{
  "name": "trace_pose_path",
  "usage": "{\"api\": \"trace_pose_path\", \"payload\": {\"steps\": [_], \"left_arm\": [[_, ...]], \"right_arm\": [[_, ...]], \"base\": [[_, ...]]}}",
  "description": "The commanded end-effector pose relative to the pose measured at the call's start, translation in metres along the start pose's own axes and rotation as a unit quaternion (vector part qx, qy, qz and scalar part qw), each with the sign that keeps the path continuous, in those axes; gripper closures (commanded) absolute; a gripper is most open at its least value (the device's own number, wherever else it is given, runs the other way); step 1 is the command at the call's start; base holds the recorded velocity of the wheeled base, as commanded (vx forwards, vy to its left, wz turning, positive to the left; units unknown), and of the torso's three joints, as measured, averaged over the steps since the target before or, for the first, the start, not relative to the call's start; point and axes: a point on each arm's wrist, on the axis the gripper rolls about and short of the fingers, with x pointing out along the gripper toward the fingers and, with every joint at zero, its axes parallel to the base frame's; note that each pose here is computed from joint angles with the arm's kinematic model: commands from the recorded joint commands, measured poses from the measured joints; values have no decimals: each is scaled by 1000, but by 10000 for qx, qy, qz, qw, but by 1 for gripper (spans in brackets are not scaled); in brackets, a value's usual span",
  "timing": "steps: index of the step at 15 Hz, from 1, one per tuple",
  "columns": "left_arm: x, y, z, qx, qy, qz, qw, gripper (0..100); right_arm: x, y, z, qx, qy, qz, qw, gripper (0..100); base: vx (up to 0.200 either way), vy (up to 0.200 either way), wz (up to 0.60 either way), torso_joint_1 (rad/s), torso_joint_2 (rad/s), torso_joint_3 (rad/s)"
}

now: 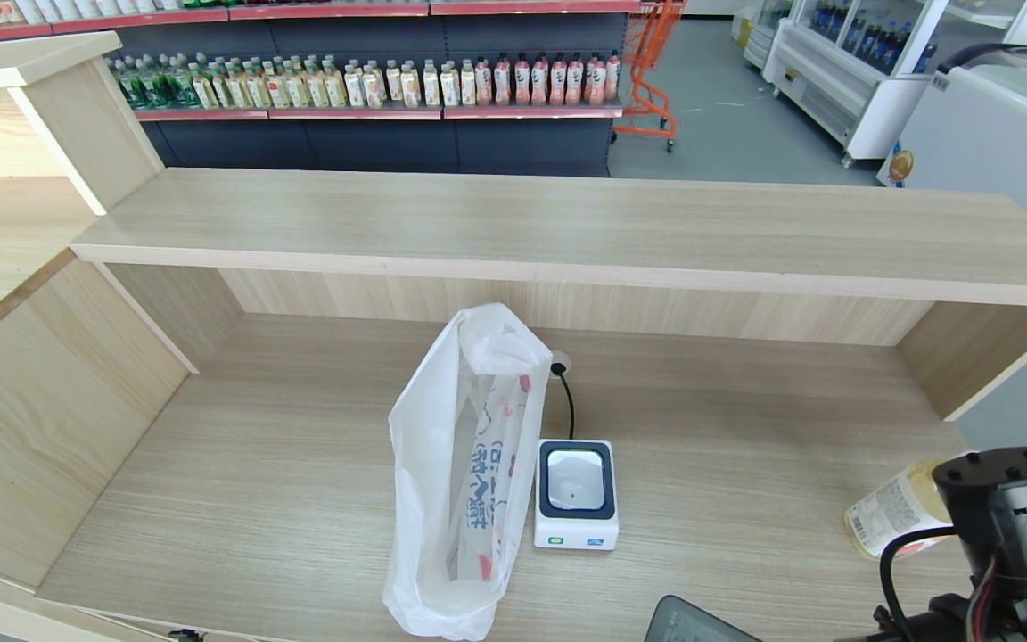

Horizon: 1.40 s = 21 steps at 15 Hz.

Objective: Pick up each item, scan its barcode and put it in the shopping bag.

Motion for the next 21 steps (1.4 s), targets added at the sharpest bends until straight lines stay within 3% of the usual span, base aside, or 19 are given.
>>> {"api": "trace_pose_path", "payload": {"steps": [1,12,14,15,16,17,18,19,20,21], "left_arm": [[0,0,0,-1,-2,1,10000,0],[0,0,0,-1,-2,9,10000,0],[0,0,0,-1,-2,1,10000,0],[0,0,0,-1,-2,1,10000,0],[0,0,0,-1,6,1,10000,0],[0,0,0,-1,-2,1,10000,0],[0,0,0,-1,-2,1,10000,0],[0,0,0,-1,-2,1,10000,0],[0,0,0,-1,-2,1,10000,0],[0,0,0,-1,-2,1,10000,0]], "right_arm": [[1,-2,-1,-60,-20,-45,10000,100],[0,-6,-3,-245,120,-171,9995,100],[-16,-34,-22,816,640,-458,9936,100],[-34,-50,-29,1669,1233,-561,9766,100],[-53,-57,-26,2502,1909,-616,9472,100],[-62,-61,-21,2911,2241,-703,9274,100],[-80,-70,-2,3851,3115,-1007,8629,100],[-86,-73,2,4119,3556,-1143,8312,100],[-95,-74,3,4416,4229,-1302,7805,100],[-108,-74,0,4588,5239,-1482,7021,100]], "base": [[0,0,0,0,0,0],[0,0,0,0,0,0],[0,0,0,0,0,0],[0,0,0,0,0,0],[0,0,0,0,0,0],[0,0,0,0,0,0],[0,0,0,0,0,0],[0,0,0,0,0,0],[0,0,0,0,0,0],[0,0,0,0,0,0]]}}
